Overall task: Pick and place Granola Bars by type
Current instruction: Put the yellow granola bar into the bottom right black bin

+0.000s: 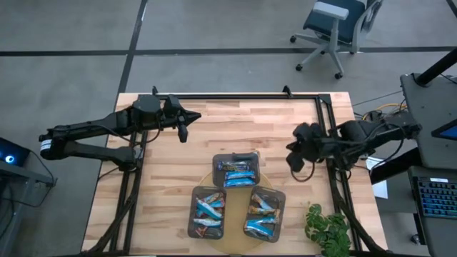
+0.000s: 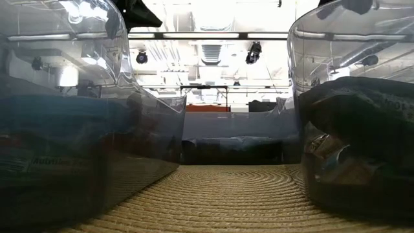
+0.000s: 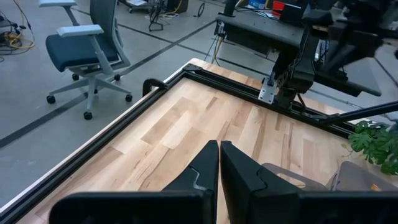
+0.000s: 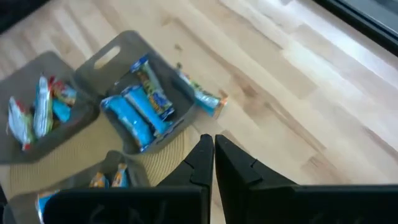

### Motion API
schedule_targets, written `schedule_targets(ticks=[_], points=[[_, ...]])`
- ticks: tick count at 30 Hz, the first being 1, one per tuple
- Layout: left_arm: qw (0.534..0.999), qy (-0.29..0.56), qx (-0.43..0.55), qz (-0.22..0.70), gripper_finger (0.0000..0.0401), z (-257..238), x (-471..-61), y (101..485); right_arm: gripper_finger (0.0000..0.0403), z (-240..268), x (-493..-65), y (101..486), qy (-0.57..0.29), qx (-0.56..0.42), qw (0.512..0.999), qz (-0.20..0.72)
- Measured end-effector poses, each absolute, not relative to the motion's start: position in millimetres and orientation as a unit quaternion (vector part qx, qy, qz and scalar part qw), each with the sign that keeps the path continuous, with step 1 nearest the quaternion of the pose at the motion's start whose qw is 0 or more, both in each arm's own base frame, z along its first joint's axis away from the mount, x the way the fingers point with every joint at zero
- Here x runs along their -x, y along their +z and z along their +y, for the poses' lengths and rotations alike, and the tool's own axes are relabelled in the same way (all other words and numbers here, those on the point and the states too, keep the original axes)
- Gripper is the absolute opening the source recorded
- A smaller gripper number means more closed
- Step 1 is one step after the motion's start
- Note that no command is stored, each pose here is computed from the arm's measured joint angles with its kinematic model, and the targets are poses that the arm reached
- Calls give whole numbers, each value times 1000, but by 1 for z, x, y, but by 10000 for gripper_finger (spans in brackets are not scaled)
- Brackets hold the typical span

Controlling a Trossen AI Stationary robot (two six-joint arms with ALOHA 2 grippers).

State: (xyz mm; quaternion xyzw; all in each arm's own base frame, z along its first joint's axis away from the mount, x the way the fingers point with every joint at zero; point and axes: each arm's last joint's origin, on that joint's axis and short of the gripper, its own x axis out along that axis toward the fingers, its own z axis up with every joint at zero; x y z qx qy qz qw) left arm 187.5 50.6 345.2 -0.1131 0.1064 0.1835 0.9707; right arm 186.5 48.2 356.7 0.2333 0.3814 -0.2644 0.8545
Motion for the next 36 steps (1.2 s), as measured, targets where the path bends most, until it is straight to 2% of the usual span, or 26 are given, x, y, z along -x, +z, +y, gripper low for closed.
schedule_targets(ticks=[10, 19, 26, 36], points=[[971, 184, 113, 106, 0, 51, -188, 345, 8, 30, -166, 342, -280, -248, 850, 373], [972, 182, 100, 108, 0, 51, -188, 345, 8, 21, -165, 342, -184, -189, 901, 345], [973, 179, 97, 109, 0, 51, -188, 345, 8, -1, -157, 337, -160, -177, 908, 344], [974, 178, 97, 105, 0, 51, -188, 346, 8, -34, -162, 321, -110, -148, 938, 294]])
